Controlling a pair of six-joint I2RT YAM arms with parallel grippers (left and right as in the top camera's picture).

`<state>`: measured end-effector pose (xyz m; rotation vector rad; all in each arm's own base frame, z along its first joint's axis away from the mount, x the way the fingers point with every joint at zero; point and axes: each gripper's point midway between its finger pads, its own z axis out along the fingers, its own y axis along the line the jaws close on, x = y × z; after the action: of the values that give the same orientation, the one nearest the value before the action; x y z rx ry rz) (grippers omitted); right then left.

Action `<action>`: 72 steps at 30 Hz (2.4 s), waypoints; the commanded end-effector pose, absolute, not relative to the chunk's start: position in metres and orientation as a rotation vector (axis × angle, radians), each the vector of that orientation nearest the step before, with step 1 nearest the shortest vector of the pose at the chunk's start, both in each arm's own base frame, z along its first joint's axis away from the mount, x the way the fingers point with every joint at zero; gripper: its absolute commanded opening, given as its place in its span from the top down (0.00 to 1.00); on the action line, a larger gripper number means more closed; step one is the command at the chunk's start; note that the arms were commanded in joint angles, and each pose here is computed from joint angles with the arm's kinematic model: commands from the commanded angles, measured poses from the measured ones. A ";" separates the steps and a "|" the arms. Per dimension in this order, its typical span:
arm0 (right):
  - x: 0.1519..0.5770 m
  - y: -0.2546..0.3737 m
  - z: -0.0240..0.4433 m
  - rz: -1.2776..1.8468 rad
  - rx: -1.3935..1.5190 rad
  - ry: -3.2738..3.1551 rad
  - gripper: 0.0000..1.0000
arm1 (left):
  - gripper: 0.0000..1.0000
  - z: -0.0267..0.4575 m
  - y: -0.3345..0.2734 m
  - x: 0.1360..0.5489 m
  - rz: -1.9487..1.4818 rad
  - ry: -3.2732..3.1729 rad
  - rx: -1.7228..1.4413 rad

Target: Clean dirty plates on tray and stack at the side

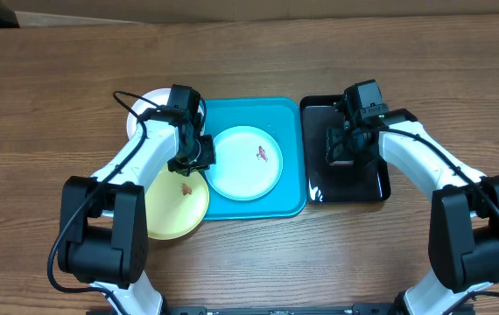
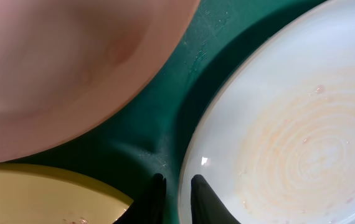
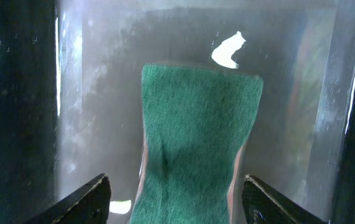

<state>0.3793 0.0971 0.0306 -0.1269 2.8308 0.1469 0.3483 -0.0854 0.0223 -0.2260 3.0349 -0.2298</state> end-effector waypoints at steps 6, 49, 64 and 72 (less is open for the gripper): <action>0.377 0.093 0.025 0.121 -0.083 2.825 0.39 | 0.82 0.022 -0.089 0.351 -0.243 3.036 -0.219; 0.387 0.096 0.023 0.121 -0.079 2.839 0.44 | 0.79 0.022 -0.089 0.352 -0.245 3.032 -0.219; 0.385 0.096 0.022 0.120 -0.079 2.844 0.90 | 0.78 0.023 -0.093 0.351 -0.284 3.035 -0.238; 0.400 0.100 0.091 0.130 -0.090 2.797 0.96 | 0.82 0.023 -0.093 0.352 -0.286 3.031 -0.238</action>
<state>0.3795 0.0944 0.0442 -0.0834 2.9153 0.1088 0.3487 -0.0894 0.0230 -0.2290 3.0333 -0.2656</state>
